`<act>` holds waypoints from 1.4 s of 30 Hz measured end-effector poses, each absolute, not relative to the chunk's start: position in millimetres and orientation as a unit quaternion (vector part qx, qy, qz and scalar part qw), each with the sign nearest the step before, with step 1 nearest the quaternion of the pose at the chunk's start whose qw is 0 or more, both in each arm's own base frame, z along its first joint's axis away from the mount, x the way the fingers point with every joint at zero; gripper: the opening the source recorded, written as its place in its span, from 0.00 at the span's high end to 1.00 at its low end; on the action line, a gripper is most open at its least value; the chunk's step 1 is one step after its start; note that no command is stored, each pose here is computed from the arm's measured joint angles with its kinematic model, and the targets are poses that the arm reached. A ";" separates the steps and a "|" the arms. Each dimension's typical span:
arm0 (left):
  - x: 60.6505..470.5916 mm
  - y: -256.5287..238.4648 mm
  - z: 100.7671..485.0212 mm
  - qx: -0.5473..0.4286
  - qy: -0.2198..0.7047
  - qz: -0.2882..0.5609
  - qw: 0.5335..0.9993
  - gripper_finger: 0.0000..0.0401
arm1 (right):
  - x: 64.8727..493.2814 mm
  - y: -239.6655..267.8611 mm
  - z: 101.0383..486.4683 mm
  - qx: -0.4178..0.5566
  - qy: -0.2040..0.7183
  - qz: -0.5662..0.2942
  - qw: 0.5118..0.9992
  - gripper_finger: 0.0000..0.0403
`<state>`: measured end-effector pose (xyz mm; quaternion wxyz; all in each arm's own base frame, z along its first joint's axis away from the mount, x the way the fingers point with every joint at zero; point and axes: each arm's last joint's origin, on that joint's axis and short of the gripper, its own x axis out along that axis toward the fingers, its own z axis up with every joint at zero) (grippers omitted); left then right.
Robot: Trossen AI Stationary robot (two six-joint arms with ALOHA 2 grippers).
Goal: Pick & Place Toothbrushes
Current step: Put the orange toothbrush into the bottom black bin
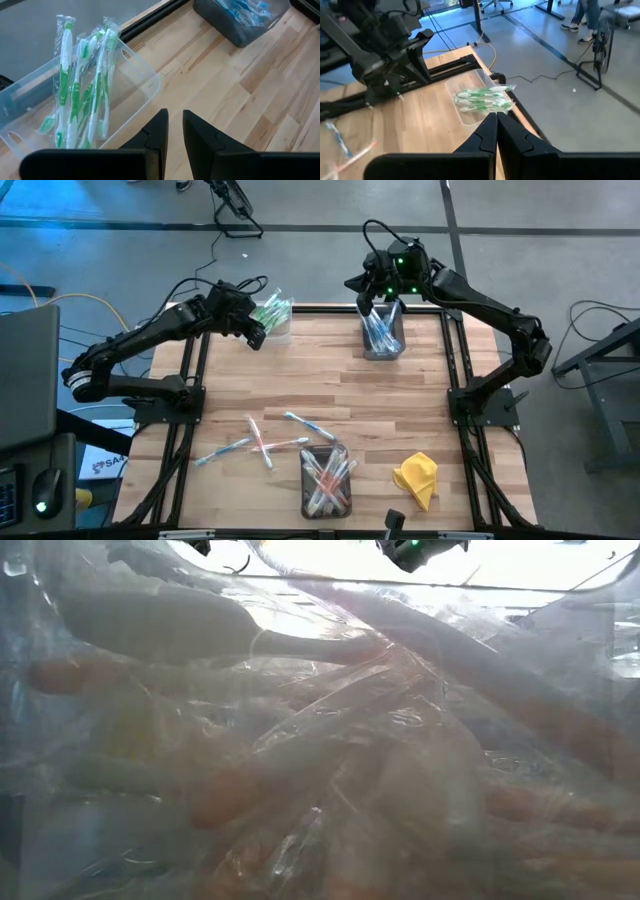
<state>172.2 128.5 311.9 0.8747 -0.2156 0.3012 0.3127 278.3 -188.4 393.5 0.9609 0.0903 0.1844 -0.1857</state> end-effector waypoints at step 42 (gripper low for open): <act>189.5 47.5 296.1 -0.563 0.389 0.238 0.689 0.86 | 277.7 -187.7 391.4 0.098 0.194 -0.186 0.958 0.99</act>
